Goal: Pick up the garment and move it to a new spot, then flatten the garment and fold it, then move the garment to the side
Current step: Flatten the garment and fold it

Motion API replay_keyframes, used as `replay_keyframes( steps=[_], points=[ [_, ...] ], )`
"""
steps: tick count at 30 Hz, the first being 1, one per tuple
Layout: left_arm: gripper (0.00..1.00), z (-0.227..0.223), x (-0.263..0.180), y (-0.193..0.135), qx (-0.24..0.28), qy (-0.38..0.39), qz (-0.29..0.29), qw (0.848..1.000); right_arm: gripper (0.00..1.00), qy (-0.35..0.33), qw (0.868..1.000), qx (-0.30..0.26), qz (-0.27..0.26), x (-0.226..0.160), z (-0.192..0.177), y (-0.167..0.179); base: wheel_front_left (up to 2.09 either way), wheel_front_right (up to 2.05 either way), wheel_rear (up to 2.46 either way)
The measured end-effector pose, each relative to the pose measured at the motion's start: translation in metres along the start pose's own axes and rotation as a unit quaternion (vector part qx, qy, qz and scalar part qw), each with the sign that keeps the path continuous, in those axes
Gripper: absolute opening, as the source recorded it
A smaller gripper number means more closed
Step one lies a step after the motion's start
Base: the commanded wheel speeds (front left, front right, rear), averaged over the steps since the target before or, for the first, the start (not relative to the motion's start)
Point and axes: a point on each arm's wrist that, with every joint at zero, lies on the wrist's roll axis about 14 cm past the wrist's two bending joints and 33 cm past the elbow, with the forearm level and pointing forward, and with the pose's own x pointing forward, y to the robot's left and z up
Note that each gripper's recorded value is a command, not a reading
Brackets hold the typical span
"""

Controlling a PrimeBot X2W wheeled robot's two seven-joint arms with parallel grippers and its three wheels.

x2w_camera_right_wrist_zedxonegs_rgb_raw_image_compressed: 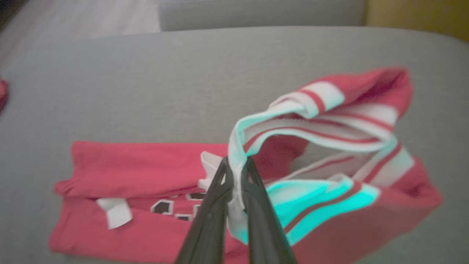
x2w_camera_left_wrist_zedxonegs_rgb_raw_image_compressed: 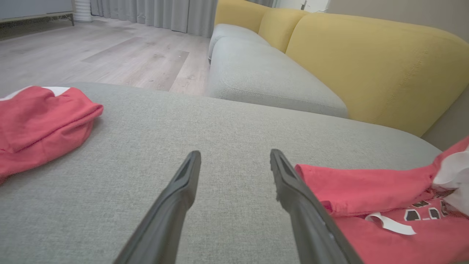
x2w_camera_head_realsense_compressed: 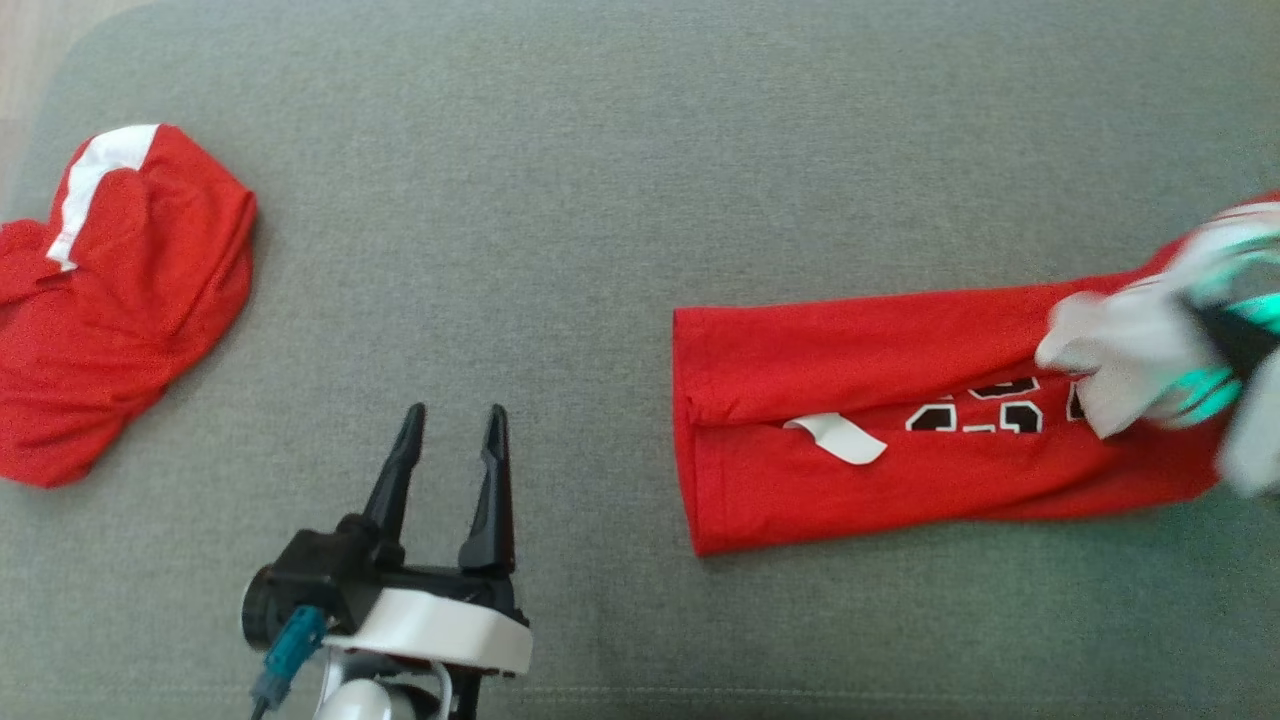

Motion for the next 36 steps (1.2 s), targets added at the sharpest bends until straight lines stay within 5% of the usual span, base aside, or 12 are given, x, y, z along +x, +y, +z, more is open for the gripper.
replay_keyframes(
  steps=[7, 12, 36],
  points=[
    [1.0, -0.005, -0.006, 0.002, -0.006, 0.009, 0.01, 1.0, 0.0, 0.055, 0.989, -0.022, 0.133, 0.025, -0.039, 0.103, 0.0, 0.0, 0.0],
    [1.0, -0.007, -0.011, 0.012, -0.002, 0.013, 0.026, 1.0, 0.0, 0.068, 0.983, -0.011, 0.167, 0.04, -0.059, 0.139, 0.0, 0.0, 0.0],
    [1.0, -0.016, -0.014, 0.012, 0.002, 0.028, 0.026, 0.999, 0.0, 0.064, 0.977, -0.003, 0.205, 0.069, -0.076, 0.191, 0.0, 0.0, 0.0]
  ],
)
